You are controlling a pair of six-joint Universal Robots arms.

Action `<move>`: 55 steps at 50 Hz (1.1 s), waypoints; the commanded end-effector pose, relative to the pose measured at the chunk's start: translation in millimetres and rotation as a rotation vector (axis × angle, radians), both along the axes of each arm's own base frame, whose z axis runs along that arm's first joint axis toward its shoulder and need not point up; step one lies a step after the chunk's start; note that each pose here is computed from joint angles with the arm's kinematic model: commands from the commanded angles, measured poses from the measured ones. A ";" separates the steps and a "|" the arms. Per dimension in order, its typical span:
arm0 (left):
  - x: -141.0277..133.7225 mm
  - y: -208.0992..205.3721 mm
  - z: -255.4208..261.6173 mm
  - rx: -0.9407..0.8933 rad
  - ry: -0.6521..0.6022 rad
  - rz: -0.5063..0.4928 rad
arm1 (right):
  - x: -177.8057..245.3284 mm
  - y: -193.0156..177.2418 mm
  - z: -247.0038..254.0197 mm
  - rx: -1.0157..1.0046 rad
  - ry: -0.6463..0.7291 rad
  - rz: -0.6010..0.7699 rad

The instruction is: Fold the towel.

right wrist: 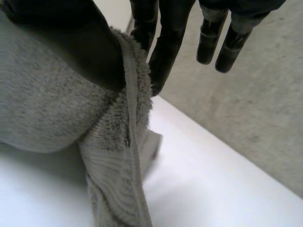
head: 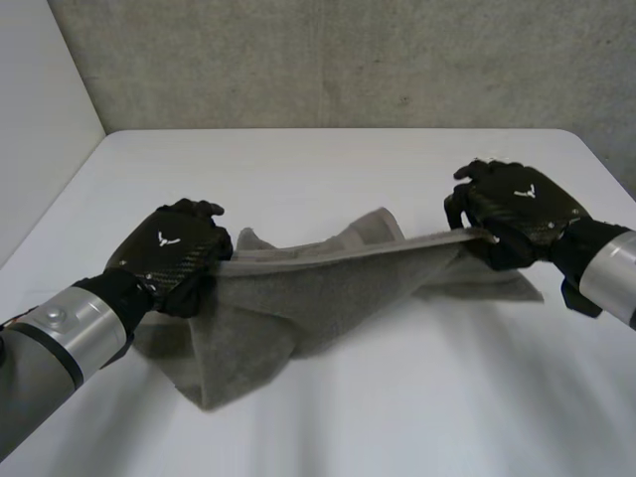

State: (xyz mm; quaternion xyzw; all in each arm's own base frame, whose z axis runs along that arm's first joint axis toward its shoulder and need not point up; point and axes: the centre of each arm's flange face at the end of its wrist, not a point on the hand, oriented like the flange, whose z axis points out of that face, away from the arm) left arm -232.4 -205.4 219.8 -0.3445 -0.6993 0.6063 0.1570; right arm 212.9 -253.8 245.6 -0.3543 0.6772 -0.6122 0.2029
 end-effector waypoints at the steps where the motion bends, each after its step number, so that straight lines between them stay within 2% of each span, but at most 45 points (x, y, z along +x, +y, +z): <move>1: -2.1 4.0 3.6 -0.010 0.005 -0.011 | 1.4 18.4 -1.1 0.090 0.000 0.035; 7: -1.4 2.7 2.4 -0.005 0.005 -0.008 | -5.6 25.4 1.3 0.171 0.063 0.036; 13: -1.2 -5.1 -4.4 0.010 -0.004 -0.001 | -7.8 22.2 -12.8 0.200 0.233 0.089; 17: -8.4 -32.0 -20.4 0.047 -0.020 -0.005 | -3.8 8.9 -21.6 0.207 0.273 0.107; 18: -8.4 -32.1 -20.4 0.047 -0.020 -0.005 | 1.8 1.5 -24.1 0.190 0.284 0.109; 19: -12.7 -49.6 -19.7 0.025 -0.025 -0.006 | 13.1 -12.3 -19.1 0.109 0.298 0.109; 20: -12.7 -49.8 -19.7 0.025 -0.025 -0.006 | 24.5 -23.8 -9.8 0.016 0.299 0.097; 21: -16.7 -68.0 -10.9 -0.030 -0.026 -0.008 | 24.6 -23.9 -9.7 0.016 0.299 0.097; 23: -21.4 -84.3 3.1 -0.104 -0.023 -0.008 | 41.5 -51.7 31.1 -0.213 0.232 0.003; 24: -28.0 -98.8 22.8 -0.193 -0.012 -0.010 | 41.5 -51.8 31.4 -0.214 0.232 0.002; 25: -33.9 -111.0 49.4 -0.289 0.014 -0.004 | 46.7 -64.2 63.5 -0.344 0.160 -0.067; 26: -34.0 -111.1 49.6 -0.290 0.014 -0.004 | 46.7 -64.3 63.9 -0.345 0.159 -0.067; 28: -42.1 -122.0 103.0 -0.474 0.071 0.036 | 42.9 -73.1 143.5 -0.615 -0.047 -0.202; 29: -42.2 -122.1 103.3 -0.475 0.071 0.036 | 42.8 -73.0 143.9 -0.616 -0.048 -0.203; 30: -44.5 -123.5 130.3 -0.576 0.116 0.064 | 35.6 -70.8 177.7 -0.721 -0.145 -0.248; 31: -44.5 -123.5 130.6 -0.577 0.116 0.064 | 32.4 -67.2 197.4 -0.777 -0.216 -0.262; 33: -40.2 -111.1 185.1 -0.786 0.222 0.117 | 32.3 -63.8 203.9 -0.785 -0.241 -0.254; 37: -34.7 -96.7 212.6 -0.898 0.301 0.125 | 33.8 -62.8 195.3 -0.745 -0.221 -0.236; 45: -32.4 -102.3 142.1 -0.721 0.209 0.118 | 40.1 -62.9 127.5 -0.572 -0.101 -0.161; 47: -30.2 -101.4 98.8 -0.623 0.135 0.108 | 40.0 -59.7 95.6 -0.516 -0.025 -0.141; 48: -30.2 -101.4 98.6 -0.623 0.134 0.107 | 40.0 -59.7 95.4 -0.516 -0.025 -0.141; 49: -29.0 -101.6 73.2 -0.570 0.082 0.095 | 37.6 -57.8 77.7 -0.482 0.016 -0.139; 50: -29.0 -101.6 72.9 -0.570 0.082 0.094 | 34.1 -55.7 59.0 -0.444 0.058 -0.138; 52: -28.0 -95.2 20.1 -0.470 -0.031 0.043 | 30.5 -53.3 41.0 -0.409 0.095 -0.137; 53: -27.9 -95.1 19.9 -0.470 -0.031 0.043 | 30.5 -53.2 40.8 -0.408 0.095 -0.137; 55: -28.7 -80.6 -23.7 -0.393 -0.131 -0.021 | 26.2 -44.4 7.3 -0.341 0.152 -0.122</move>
